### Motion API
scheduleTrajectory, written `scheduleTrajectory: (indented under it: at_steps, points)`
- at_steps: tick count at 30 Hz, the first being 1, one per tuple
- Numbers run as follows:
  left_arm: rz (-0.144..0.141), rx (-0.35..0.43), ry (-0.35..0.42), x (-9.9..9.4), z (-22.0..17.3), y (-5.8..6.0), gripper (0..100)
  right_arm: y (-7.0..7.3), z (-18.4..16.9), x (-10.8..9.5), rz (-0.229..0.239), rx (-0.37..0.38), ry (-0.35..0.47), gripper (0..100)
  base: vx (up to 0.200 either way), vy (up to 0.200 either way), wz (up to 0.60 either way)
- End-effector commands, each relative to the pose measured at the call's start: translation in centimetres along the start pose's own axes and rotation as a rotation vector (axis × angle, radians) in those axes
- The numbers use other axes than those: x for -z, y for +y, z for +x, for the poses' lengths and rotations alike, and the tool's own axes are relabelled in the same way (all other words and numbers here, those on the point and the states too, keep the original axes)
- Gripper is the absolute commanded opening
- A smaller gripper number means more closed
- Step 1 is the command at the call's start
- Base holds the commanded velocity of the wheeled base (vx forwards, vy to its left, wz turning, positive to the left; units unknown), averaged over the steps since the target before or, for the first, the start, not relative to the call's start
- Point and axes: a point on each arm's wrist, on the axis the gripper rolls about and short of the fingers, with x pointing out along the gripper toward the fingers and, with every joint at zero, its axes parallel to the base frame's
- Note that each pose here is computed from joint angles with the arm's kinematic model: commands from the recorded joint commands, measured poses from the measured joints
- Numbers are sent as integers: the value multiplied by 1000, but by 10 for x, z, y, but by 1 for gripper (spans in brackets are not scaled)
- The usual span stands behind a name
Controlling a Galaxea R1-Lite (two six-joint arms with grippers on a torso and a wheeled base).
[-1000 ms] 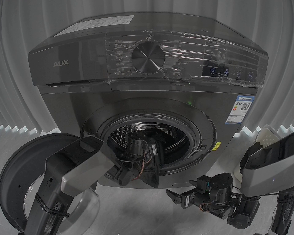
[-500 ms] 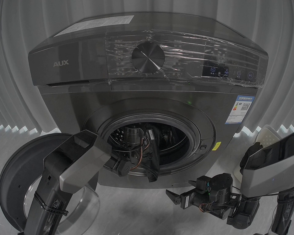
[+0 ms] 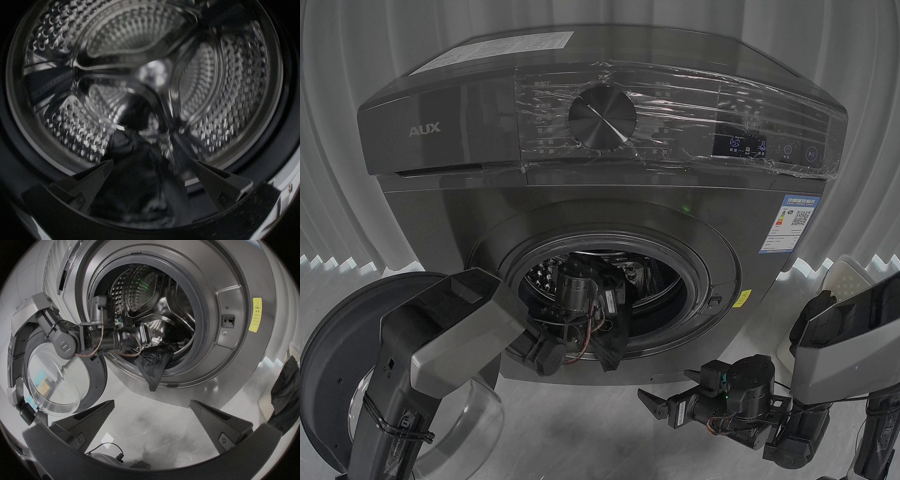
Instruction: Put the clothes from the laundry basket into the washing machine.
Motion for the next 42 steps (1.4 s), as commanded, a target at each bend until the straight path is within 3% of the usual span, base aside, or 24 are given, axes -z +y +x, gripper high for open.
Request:
scheduleTrajectory:
  at_steps: [1, 6, 11, 12, 22, 27, 29, 34, 38, 42]
  points:
    - [48, 17, 133, 16, -21, -3, 100, 1, 0, 0, -1, -4, 1, 100, 0, 0, 0]
    - [62, 3, 175, 40, -13, 1, 100, 1, 0, 1, -2, -3, 2, 100, 0, 0, 0]
    - [68, -5, 192, 48, -9, 4, 100, 1, 0, 0, -1, -4, -1, 100, 0, 0, 0]
    - [68, -5, 192, 48, -9, 4, 0, 1, 0, 0, -1, -4, -1, 100, 0, 0, 0]
    - [60, 5, 160, 47, -1, 2, 0, 2, 1, 0, -1, -5, -3, 100, 0, 0, 0]
    - [-8, 26, -33, 6, 14, -9, 0, 1, 0, 0, -1, -5, -2, 100, 0, 0, 0]
    - [-23, 4, -83, -6, 19, -5, 0, 2, 0, -1, 0, -5, -5, 100, 0, 0, 0]
    - [-41, -11, -150, -12, 31, -1, 0, 2, 1, 0, -1, -6, -3, 100, 0, 0, 0]
    - [-29, -26, -183, -8, 41, 2, 0, 2, 1, 0, -1, -5, -3, 100, 0, 0, 0]
    - [-34, -26, -227, -11, 49, 2, 0, 2, 1, -1, -1, -7, -5, 100, 0, 0, 0]
